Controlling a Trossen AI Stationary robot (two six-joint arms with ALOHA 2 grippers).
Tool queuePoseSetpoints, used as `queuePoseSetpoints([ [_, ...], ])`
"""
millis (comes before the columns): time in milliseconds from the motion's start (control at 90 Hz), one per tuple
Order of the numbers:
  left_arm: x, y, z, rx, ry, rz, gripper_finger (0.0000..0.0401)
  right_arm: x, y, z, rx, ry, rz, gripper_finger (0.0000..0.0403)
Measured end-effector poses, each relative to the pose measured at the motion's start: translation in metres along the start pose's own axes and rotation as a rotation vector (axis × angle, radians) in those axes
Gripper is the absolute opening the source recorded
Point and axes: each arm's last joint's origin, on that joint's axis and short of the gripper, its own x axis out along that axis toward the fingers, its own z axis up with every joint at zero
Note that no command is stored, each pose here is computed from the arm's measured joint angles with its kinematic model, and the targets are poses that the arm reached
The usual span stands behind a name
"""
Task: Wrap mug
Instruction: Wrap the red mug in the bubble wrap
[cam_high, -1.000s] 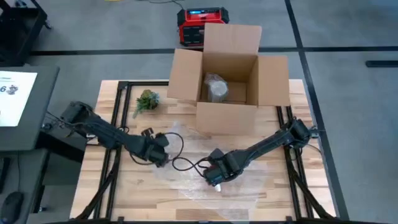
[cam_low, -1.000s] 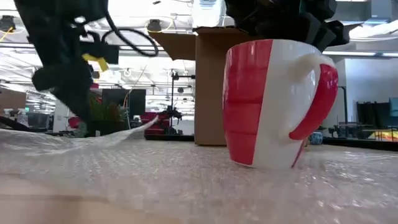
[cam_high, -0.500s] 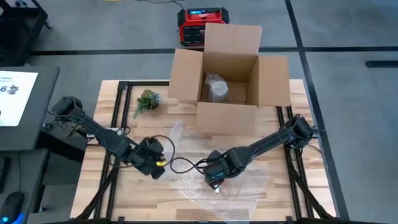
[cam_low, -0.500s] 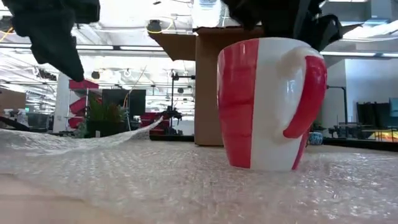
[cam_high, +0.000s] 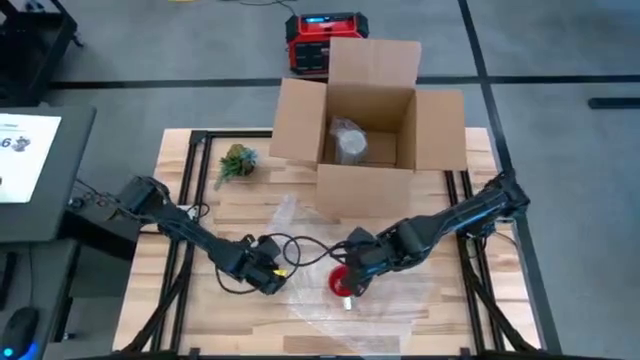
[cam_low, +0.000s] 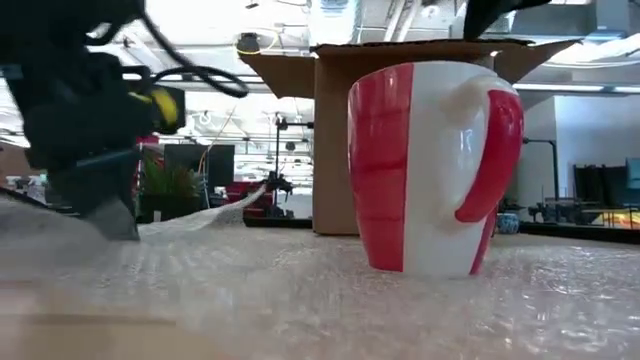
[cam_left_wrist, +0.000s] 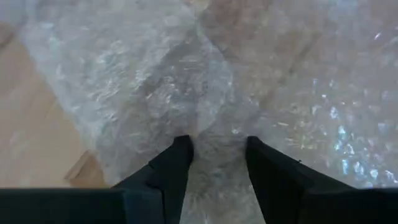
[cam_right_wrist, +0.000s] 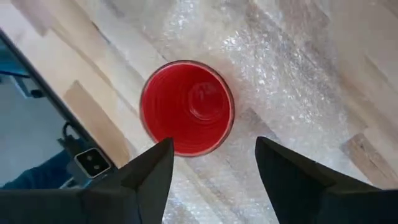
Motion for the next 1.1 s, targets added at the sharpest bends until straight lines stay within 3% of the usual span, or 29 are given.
queuePoseSetpoints([
  [167,-0.016,0.009,0.006,0.067,0.054,0.053,0.0015,-0.001,0.009,-0.024,-0.081,0.035,0.018,0.0199],
  [289,-0.037,0.026,0.01,0.107,0.074,0.12,0.0005,0.001,0.012,-0.042,-0.08,0.06,0.01,0.0182],
  [567,-0.086,0.046,0.024,0.076,-0.048,0.048,0.0001,0.0,0.014,-0.051,-0.079,0.03,-0.004,0.0147],
  [800,-0.091,0.045,0.026,0.059,-0.102,0.01,0.0,0.0,0.025,-0.036,-0.181,-0.189,0.069,0.0141],
  [967,-0.093,0.035,0.03,0.094,-0.159,-0.078,0.0,0.0,0.031,0.0,-0.313,-0.291,0.192,0.0155],
  [1100,-0.093,0.035,0.031,0.111,-0.162,-0.081,0.0,-0.001,0.03,0.031,-0.421,-0.348,0.281,0.0183],
])
